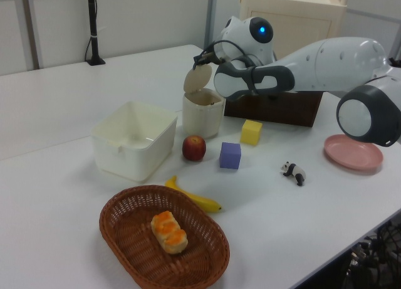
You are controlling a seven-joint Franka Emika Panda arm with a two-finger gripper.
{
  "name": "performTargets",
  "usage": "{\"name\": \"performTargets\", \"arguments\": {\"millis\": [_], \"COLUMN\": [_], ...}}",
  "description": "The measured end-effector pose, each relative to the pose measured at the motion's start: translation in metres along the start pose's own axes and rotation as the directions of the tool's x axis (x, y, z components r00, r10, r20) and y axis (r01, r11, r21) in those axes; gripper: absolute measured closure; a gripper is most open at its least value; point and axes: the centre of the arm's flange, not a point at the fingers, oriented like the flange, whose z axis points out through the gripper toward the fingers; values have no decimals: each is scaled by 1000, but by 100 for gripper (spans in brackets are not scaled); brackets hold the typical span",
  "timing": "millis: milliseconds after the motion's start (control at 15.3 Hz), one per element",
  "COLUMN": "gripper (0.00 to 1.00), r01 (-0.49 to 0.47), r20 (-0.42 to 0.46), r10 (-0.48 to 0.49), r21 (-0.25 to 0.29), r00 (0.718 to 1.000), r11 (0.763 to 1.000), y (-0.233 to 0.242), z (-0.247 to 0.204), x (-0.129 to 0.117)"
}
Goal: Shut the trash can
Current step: 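Lower the gripper behind the raised flip lid of the trash can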
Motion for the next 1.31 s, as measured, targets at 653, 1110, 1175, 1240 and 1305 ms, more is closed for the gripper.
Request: {"name": "performTargets", "arguments": {"millis": [653, 1110, 1175, 1240, 1305], "gripper": [99, 99, 99, 99, 99], "r01": [5, 4, 4, 5, 6], "r20": [-23, -68, -70, -70, -69], "r10": [-5, -5, -5, -6, -7], "r21": [-4, -14, -14, -15, -17], "r00": [1000, 998, 998, 998, 998], "r11": [1000, 1000, 1000, 1000, 1000], "y": [-1, 5, 4, 4, 5], "z": [-4, -15, -15, -14, -12], "x": [10, 31, 31, 31, 30]}}
